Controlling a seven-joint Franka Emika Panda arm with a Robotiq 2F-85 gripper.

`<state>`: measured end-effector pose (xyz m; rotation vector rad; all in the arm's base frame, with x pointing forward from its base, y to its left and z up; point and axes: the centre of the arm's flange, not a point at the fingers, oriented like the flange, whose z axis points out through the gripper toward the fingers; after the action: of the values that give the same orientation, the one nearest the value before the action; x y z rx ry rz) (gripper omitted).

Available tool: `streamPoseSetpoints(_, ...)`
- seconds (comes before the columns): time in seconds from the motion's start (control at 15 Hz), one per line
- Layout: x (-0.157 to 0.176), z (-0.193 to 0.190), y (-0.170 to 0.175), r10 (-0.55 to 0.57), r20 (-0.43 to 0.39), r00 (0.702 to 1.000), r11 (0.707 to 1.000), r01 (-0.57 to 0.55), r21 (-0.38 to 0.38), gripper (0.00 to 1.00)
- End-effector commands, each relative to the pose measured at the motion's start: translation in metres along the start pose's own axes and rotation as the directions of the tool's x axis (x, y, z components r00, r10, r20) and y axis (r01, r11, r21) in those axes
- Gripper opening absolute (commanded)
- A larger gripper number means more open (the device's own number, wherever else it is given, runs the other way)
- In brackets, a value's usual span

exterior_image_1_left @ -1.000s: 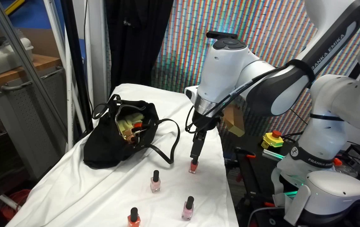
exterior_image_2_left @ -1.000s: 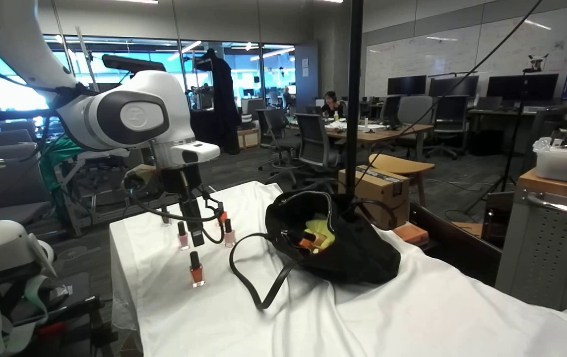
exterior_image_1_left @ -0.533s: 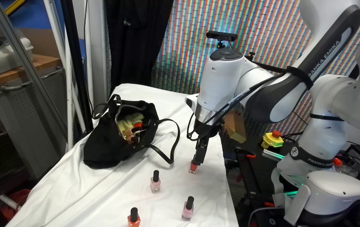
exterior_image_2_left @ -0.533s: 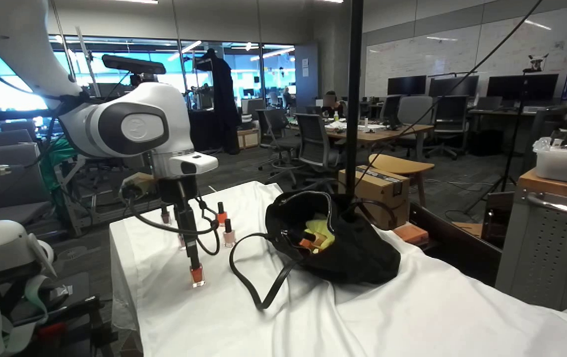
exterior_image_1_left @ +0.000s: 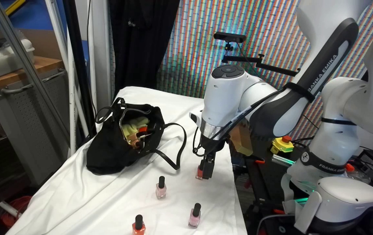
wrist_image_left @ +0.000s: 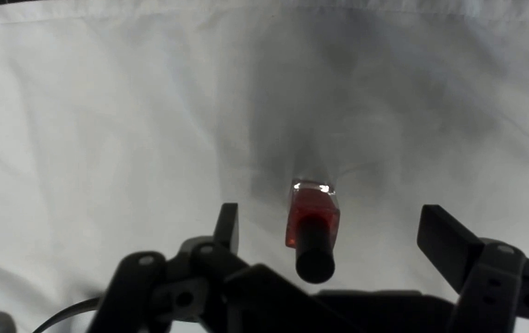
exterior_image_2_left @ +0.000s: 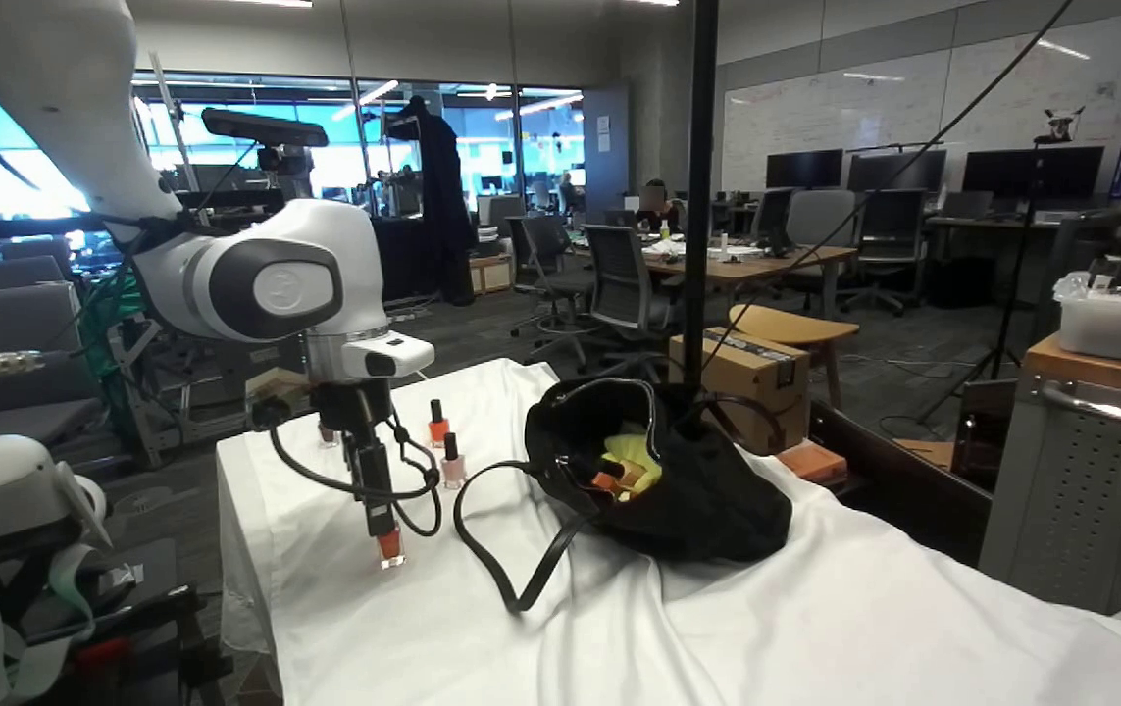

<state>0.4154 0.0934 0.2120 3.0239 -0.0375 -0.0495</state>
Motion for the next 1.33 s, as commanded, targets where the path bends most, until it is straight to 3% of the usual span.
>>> streamPoseSetpoints(0.0,0.01,0.013,-0.002,-0.009,-0.025,1.0,0.999,0.01,0.041,1.0)
streamPoseSetpoints(0.6,0.013,0.032,0.003,0.015,-0.058,0.998,0.997,-0.01,0.082,1.0)
streamPoseSetpoints(1.27,0.012,0.041,0.008,0.019,-0.038,0.999,0.995,-0.015,0.103,1.0)
